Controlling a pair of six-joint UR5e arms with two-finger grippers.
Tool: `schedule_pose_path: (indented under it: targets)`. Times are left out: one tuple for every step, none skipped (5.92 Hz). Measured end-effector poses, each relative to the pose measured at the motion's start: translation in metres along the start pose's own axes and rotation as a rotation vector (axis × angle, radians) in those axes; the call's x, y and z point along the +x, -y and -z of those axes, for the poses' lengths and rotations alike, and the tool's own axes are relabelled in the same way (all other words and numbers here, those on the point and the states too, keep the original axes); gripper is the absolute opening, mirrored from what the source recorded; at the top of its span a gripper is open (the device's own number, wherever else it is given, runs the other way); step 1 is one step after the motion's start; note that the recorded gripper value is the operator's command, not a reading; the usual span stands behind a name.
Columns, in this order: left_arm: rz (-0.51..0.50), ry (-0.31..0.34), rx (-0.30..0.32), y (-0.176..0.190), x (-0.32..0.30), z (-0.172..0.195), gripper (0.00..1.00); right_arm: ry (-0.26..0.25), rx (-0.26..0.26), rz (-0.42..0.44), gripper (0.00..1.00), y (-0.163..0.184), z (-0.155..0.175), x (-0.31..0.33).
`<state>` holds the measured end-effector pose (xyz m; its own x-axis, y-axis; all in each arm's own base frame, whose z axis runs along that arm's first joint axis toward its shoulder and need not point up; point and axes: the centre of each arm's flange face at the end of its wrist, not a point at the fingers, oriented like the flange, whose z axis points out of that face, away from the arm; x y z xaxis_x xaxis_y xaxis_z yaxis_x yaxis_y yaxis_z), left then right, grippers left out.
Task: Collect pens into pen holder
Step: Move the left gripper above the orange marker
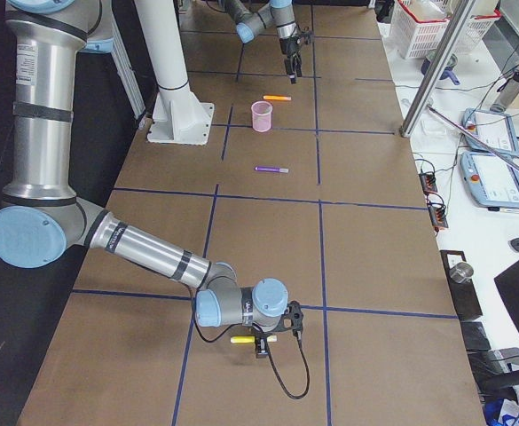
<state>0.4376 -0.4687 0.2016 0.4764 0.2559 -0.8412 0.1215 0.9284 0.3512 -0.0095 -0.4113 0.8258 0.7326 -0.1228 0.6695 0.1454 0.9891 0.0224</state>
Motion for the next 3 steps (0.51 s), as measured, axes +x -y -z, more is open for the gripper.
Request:
schedule_pose_path:
  targets:
    - [0.036, 0.027, -0.071, 0.008, -0.016, 0.002, 1.00, -0.001, -0.001, -0.005, 0.44, 0.000, 0.000, 0.000]
    - [0.078, 0.047, -0.142, 0.014, -0.031, 0.004, 1.00, -0.003, -0.001, -0.006, 0.34, 0.000, 0.000, 0.001]
    - [0.114, 0.063, -0.197, 0.018, -0.042, 0.006, 1.00, -0.003, -0.003, -0.008, 0.15, -0.001, -0.001, 0.001]
